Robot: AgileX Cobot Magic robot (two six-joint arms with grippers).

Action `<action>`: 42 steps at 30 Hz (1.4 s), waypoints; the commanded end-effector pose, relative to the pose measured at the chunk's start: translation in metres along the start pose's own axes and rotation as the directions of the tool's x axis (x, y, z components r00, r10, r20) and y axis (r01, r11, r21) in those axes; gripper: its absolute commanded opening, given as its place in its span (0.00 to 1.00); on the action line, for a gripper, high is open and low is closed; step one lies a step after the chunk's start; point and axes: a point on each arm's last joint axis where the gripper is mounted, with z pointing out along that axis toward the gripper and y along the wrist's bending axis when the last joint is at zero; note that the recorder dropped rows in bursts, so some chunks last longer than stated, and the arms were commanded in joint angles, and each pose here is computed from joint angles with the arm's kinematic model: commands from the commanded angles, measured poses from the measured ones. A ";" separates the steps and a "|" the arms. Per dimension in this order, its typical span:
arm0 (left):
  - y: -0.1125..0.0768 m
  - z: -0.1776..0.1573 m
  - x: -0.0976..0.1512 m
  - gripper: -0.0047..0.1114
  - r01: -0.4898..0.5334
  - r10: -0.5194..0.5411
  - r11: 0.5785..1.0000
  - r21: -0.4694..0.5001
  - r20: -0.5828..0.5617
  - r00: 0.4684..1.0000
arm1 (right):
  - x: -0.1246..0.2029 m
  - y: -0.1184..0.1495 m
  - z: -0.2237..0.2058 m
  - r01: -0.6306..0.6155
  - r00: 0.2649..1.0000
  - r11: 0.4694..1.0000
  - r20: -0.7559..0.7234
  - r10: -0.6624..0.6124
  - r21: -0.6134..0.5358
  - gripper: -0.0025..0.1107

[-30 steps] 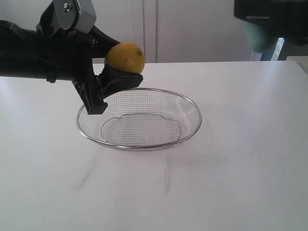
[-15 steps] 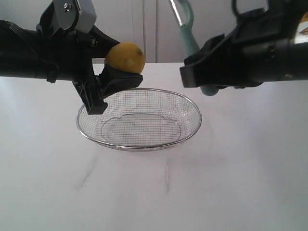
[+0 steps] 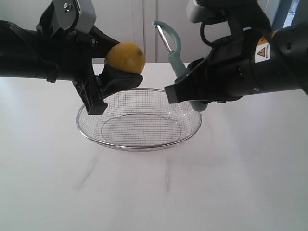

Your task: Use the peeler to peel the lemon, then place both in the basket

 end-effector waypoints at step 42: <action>0.043 0.076 0.082 0.04 0.055 -0.129 0.973 -0.223 -0.332 0.934 | -0.015 -0.043 0.079 0.034 0.997 0.990 0.066 -0.043 0.138 0.02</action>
